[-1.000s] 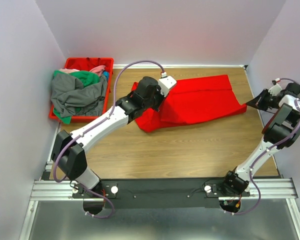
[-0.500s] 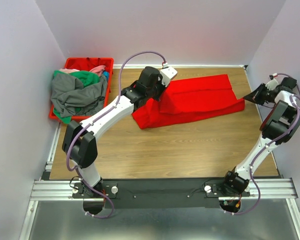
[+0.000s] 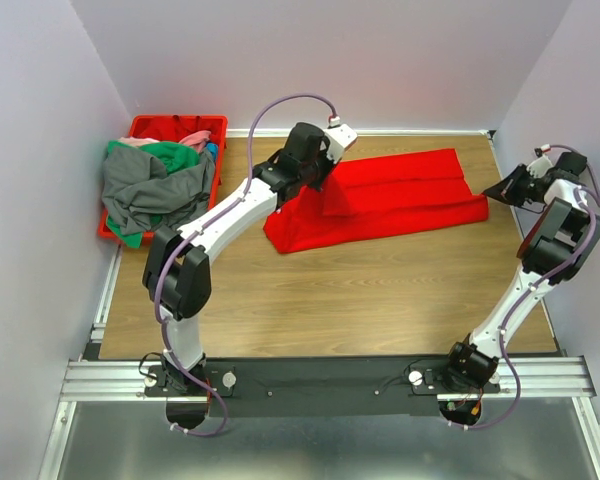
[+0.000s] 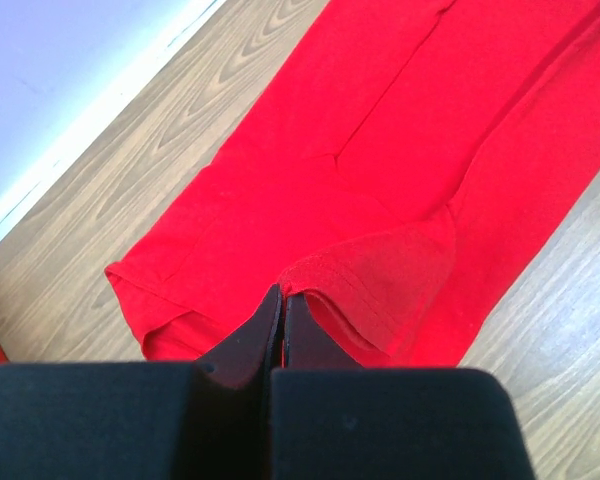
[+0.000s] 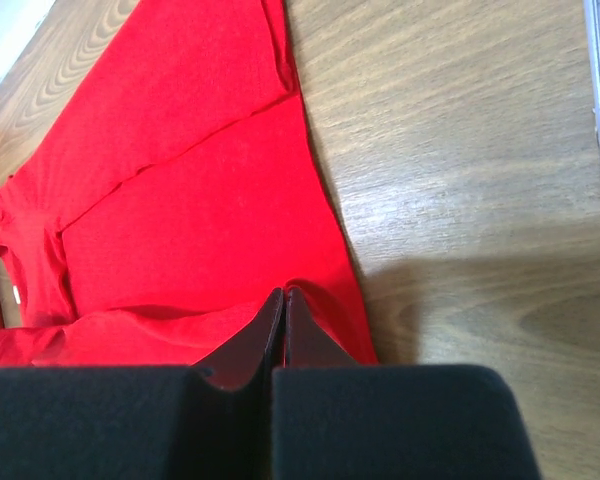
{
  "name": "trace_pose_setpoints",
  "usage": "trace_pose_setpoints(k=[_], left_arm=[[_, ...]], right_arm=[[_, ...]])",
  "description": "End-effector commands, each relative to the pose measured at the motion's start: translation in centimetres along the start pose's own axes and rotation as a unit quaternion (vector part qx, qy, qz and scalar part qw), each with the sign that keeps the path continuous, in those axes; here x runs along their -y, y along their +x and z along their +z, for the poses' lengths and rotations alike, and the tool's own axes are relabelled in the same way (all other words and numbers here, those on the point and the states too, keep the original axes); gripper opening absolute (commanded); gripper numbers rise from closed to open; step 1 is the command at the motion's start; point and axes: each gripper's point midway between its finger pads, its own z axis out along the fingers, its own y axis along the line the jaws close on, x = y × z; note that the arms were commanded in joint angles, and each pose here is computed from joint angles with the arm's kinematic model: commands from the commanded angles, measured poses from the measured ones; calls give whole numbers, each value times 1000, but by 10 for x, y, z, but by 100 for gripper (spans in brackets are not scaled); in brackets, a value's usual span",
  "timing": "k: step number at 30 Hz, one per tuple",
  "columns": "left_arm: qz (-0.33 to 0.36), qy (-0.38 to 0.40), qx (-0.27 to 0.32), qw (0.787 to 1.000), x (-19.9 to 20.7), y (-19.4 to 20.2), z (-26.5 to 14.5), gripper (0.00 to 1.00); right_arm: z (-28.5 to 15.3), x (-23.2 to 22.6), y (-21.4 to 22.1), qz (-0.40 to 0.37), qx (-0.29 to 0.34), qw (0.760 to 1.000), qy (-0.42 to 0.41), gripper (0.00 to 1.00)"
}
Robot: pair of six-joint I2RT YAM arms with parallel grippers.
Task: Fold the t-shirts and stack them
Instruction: Fold the tshirt
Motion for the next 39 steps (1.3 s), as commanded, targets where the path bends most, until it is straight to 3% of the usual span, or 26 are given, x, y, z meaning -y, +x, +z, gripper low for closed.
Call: trace_pose_setpoints(k=[1, 39], left_arm=[[7, -12, 1, 1000, -9, -4, 3, 0], [13, -16, 14, 1000, -20, -18, 27, 0]], right_arm=[[12, 14, -4, 2, 6, 1000, 14, 6], [20, 28, 0, -2, 6, 999, 51, 7]])
